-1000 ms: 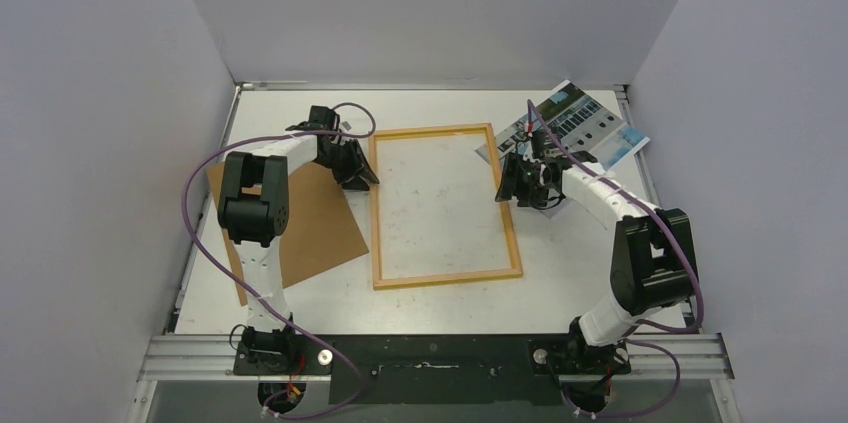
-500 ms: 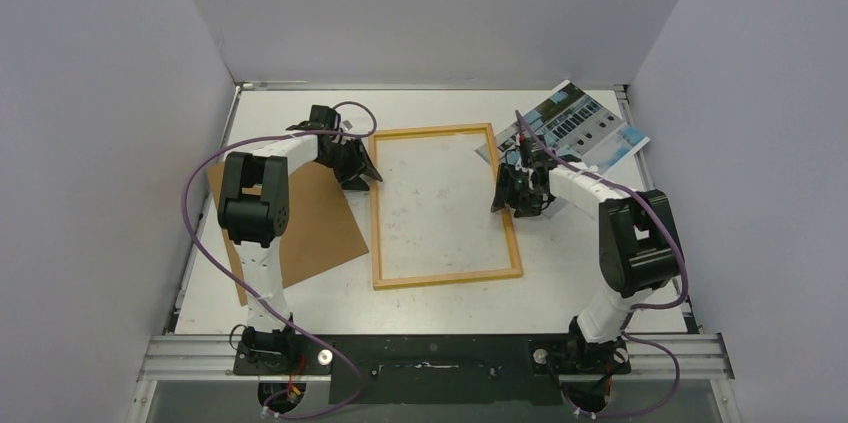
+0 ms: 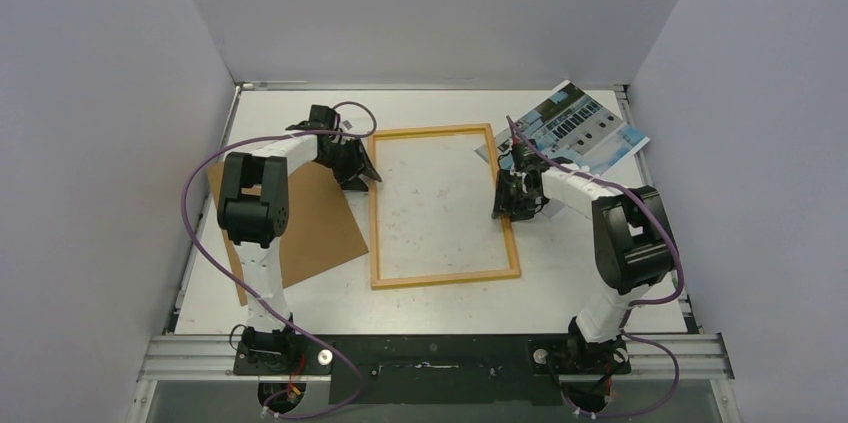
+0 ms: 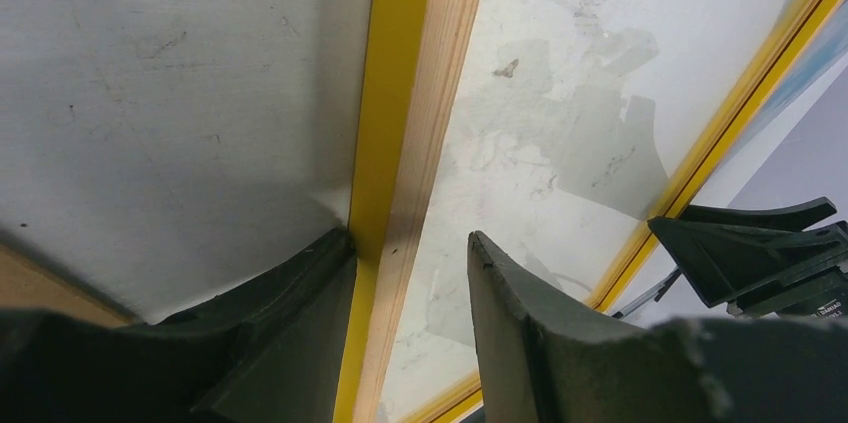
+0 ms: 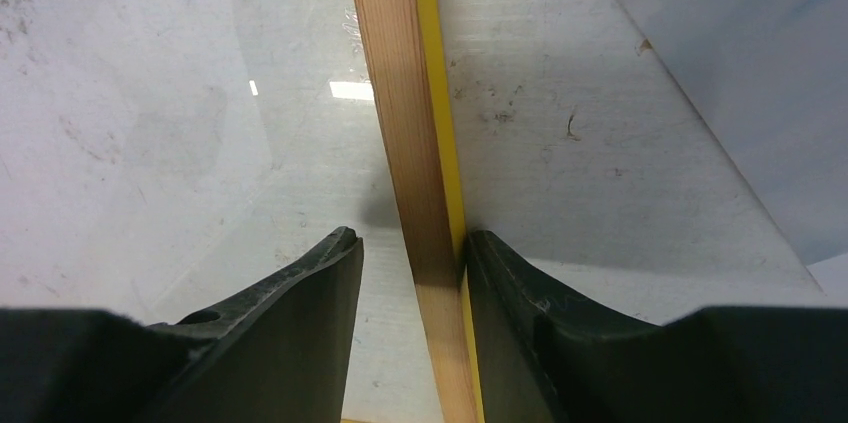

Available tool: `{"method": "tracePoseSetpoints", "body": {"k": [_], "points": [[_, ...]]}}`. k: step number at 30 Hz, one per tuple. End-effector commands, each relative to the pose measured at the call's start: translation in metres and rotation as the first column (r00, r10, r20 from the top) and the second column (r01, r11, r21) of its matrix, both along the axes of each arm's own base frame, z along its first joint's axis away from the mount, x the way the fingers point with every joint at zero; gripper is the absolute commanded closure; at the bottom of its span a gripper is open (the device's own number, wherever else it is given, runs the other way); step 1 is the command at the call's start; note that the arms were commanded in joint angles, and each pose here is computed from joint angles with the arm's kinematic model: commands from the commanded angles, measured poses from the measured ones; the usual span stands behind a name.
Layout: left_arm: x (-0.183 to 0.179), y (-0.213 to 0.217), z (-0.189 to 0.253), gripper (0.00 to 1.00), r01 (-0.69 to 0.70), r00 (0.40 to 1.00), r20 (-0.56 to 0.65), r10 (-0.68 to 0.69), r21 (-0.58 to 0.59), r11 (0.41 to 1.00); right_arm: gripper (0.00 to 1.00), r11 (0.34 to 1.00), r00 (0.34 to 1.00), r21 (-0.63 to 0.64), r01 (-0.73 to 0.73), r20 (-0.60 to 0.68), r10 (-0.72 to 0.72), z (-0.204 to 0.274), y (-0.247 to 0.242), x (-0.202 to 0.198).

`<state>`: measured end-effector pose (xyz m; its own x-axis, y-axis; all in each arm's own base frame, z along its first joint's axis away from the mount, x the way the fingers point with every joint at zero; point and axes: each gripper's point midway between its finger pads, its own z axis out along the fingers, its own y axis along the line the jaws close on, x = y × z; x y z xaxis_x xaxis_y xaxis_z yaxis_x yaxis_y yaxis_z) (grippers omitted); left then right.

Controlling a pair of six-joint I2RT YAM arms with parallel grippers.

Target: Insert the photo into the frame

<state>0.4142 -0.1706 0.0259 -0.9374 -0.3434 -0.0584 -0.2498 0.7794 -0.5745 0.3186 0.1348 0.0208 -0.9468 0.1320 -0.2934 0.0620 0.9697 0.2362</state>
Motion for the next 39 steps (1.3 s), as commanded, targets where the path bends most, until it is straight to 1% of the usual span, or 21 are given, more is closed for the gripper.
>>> {"method": "tracePoseSetpoints", "body": {"k": [1, 3, 6, 8, 15, 19, 21, 24, 26, 28, 32, 35, 37, 39], "points": [[-0.008, 0.011, -0.004, 0.56, 0.013, 1.0, -0.011, -0.012, 0.074, 0.997, 0.58, 0.997, 0.998, 0.056, -0.046, 0.04, 0.044, 0.008, 0.024, 0.005], [-0.009, 0.013, -0.001, 0.56, 0.002, 1.0, -0.005, -0.002, 0.082, 0.997, 0.58, 0.995, 0.997, 0.077, -0.068, 0.05, 0.064, 0.012, 0.032, 0.006], [-0.002, 0.016, 0.015, 0.56, -0.024, 0.997, 0.081, 0.017, 0.086, 0.996, 0.59, 0.99, 0.994, 0.1, -0.098, 0.059, 0.092, 0.017, 0.043, 0.006], [0.002, 0.018, 0.023, 0.56, -0.035, 0.994, 0.11, 0.026, 0.087, 0.996, 0.58, 0.99, 0.994, 0.105, -0.1, 0.064, 0.093, 0.02, 0.045, 0.007], [-0.007, 0.022, 0.014, 0.56, -0.036, 0.998, 0.064, 0.03, 0.096, 0.995, 0.57, 0.987, 0.993, 0.116, -0.111, 0.049, 0.106, 0.019, 0.05, 0.006], [-0.01, 0.03, 0.014, 0.56, -0.06, 0.997, 0.058, 0.052, 0.129, 0.99, 0.53, 0.995, 0.996, 0.052, -0.079, 0.04, 0.077, 0.019, 0.039, 0.008], [-0.007, 0.036, 0.02, 0.56, -0.065, 0.996, 0.072, 0.055, 0.143, 0.988, 0.49, 0.998, 0.997, 0.029, -0.049, 0.068, 0.047, 0.029, 0.032, 0.015], [0.001, 0.041, 0.037, 0.54, -0.06, 0.993, 0.106, 0.043, 0.157, 0.986, 0.47, 1.0, 0.991, 0.02, 0.0, 0.137, -0.003, 0.055, 0.024, 0.032], [0.009, 0.044, 0.052, 0.5, -0.058, 0.99, 0.135, 0.035, 0.165, 0.985, 0.45, 0.999, 0.979, 0.026, 0.032, 0.2, -0.037, 0.076, 0.018, 0.044], [0.014, 0.048, 0.063, 0.45, -0.06, 0.987, 0.157, 0.032, 0.175, 0.983, 0.44, 0.996, 0.96, 0.035, 0.078, 0.265, -0.084, 0.098, 0.007, 0.054], [0.022, 0.049, 0.086, 0.4, -0.06, 0.978, 0.209, 0.023, 0.173, 0.983, 0.41, 0.963, 0.893, 0.02, 0.267, 0.371, -0.255, 0.128, -0.042, 0.069], [0.026, 0.041, 0.1, 0.39, -0.048, 0.972, 0.236, 0.016, 0.133, 0.99, 0.38, 0.902, 0.822, -0.017, 0.431, 0.42, -0.384, 0.135, -0.092, 0.072], [0.027, 0.036, 0.107, 0.39, -0.043, 0.968, 0.251, 0.015, 0.103, 0.994, 0.38, 0.847, 0.777, -0.03, 0.531, 0.417, -0.472, 0.132, -0.125, 0.072], [0.027, 0.029, 0.111, 0.39, -0.035, 0.965, 0.261, 0.013, 0.079, 0.996, 0.38, 0.798, 0.739, -0.03, 0.602, 0.401, -0.541, 0.126, -0.154, 0.073]]}}
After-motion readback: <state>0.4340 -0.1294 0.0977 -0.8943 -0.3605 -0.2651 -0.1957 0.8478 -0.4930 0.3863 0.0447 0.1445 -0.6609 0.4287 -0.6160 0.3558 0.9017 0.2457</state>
